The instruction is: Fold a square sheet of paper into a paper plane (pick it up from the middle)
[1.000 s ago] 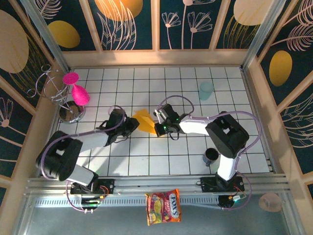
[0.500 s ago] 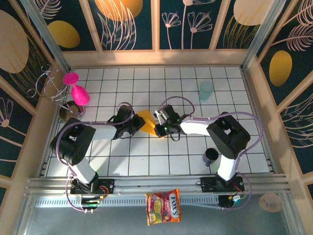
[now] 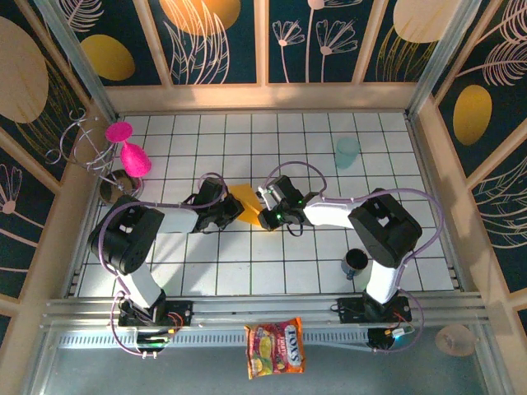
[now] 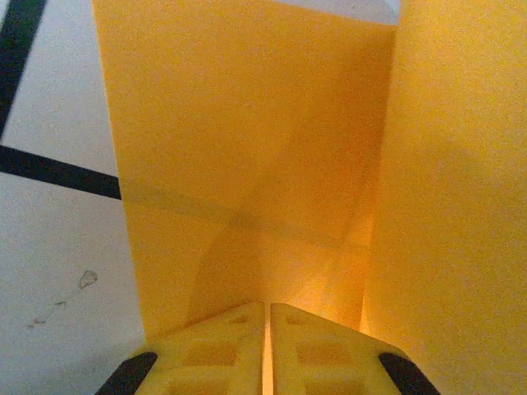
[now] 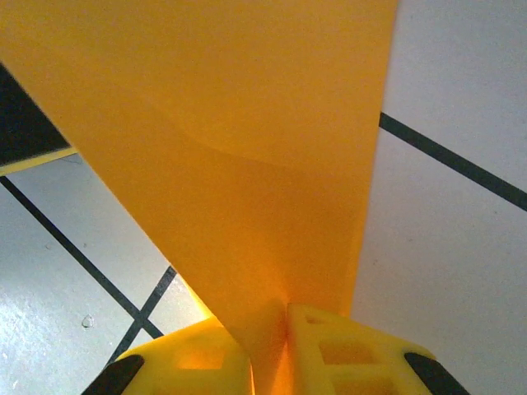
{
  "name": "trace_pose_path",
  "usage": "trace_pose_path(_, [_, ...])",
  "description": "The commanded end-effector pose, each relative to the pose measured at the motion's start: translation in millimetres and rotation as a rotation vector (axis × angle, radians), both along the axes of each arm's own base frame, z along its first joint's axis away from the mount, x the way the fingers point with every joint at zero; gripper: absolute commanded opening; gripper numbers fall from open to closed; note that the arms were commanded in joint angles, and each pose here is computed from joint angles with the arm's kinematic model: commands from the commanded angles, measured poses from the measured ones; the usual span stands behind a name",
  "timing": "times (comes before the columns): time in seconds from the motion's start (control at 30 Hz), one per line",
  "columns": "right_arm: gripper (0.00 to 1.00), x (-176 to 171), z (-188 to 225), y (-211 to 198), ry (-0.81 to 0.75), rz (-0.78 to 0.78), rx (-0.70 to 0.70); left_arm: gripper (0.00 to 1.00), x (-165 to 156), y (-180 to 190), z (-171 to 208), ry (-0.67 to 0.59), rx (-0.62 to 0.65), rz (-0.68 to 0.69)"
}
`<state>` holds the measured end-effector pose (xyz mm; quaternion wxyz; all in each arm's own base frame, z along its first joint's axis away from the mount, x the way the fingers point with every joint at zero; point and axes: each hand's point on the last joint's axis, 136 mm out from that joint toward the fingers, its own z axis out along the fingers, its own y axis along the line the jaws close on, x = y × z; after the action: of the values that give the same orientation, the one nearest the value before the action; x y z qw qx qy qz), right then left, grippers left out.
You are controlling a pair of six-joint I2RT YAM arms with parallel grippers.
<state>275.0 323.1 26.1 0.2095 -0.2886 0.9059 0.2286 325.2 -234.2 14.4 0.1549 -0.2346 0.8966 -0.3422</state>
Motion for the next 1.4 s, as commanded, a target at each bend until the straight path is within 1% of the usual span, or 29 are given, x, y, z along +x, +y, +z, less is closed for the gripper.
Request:
trace_pose_path(0.0, [0.18,1.6,17.9,6.4,-0.074,0.032,0.024,0.12,-2.2,-1.4,-6.2,0.021,0.021,-0.023])
trace_pose_path(0.13, [0.18,0.4,16.6,6.3,-0.093,0.046,0.009,0.11,-2.1,-1.3,-7.3,0.025,0.023,-0.023])
trace_pose_path(0.3, [0.08,-4.9,10.0,5.7,-0.074,0.071,-0.005,0.11,0.1,-1.8,-2.7,0.015,0.027,-0.025])
trace_pose_path(0.4, [0.05,-10.5,4.5,4.3,-0.040,0.083,-0.016,0.12,3.5,-0.2,6.3,-0.006,0.034,-0.018])
trace_pose_path(0.43, [0.05,-11.2,2.8,2.8,-0.027,0.081,-0.022,0.14,5.8,1.1,15.6,-0.029,0.035,-0.009])
trace_pose_path(0.53, [0.04,-14.1,0.2,-0.3,0.011,0.077,-0.028,0.17,10.1,14.2,31.7,-0.078,0.078,0.041])
trace_pose_path(0.67, [0.04,-11.2,2.0,-4.1,0.033,0.058,-0.028,0.20,9.2,34.8,42.0,-0.120,0.142,0.110])
trace_pose_path(0.8, [0.04,-5.1,5.6,-8.6,0.052,0.028,-0.015,0.21,7.0,32.4,48.5,-0.141,0.117,0.095])
trace_pose_path(0.93, [0.05,1.7,7.8,-14.9,0.079,-0.018,0.004,0.21,4.3,19.1,52.8,-0.155,0.049,0.043])
trace_pose_path(1.03, [0.07,2.3,8.6,-15.6,0.076,-0.017,0.009,0.21,1.7,5.3,50.3,-0.142,-0.002,-0.007])
trace_pose_path(1.17, [0.12,3.5,7.3,-14.7,0.058,-0.002,0.000,0.17,0.8,0.1,37.5,-0.108,0.004,-0.027])
trace_pose_path(1.37, [0.19,9.2,17.0,-7.2,-0.013,0.033,0.003,0.15,-0.7,-3.9,20.4,-0.060,0.025,-0.055])
